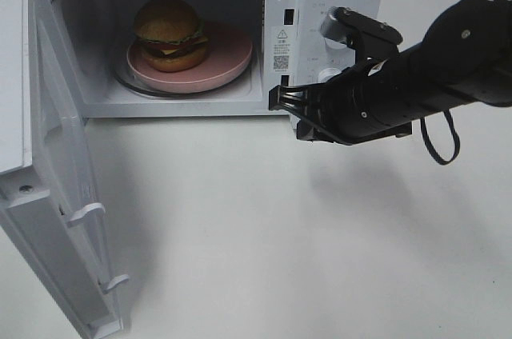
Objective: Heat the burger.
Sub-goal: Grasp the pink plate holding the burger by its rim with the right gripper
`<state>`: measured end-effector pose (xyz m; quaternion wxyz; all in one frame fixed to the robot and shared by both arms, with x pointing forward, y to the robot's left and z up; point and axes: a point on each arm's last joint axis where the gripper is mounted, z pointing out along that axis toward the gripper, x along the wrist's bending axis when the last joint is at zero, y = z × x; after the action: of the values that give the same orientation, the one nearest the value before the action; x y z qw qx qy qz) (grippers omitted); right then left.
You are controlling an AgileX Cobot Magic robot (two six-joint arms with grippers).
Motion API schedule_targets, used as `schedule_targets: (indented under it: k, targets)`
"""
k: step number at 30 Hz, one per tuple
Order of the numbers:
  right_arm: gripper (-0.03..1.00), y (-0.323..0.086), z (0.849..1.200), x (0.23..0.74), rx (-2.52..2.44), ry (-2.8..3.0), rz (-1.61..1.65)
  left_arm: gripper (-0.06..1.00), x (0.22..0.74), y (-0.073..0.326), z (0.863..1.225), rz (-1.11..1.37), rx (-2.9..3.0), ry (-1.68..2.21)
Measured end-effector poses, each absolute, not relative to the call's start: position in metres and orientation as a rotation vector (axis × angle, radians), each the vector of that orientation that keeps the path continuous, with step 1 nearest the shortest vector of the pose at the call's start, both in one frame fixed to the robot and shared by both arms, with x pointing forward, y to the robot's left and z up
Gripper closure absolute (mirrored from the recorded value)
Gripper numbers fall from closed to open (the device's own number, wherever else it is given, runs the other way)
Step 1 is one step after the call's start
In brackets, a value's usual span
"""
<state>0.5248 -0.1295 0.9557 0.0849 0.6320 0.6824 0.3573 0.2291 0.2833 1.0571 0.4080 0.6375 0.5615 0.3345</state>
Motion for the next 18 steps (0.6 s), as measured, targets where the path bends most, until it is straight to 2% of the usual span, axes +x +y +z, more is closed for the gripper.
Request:
schedule_targets:
  k: [10, 18]
  targets:
    - [0.92, -0.121, 0.986, 0.532, 1.472, 2.461, 0.764, -0.03, 0.229, 0.283, 1.057, 0.843, 1.607, 1.415]
    - [0.90, -0.124, 1.007, 0.536, 0.961, 2.684, 0.520, -0.03, 0.229, 0.283, 1.057, 0.843, 1.607, 1.415]
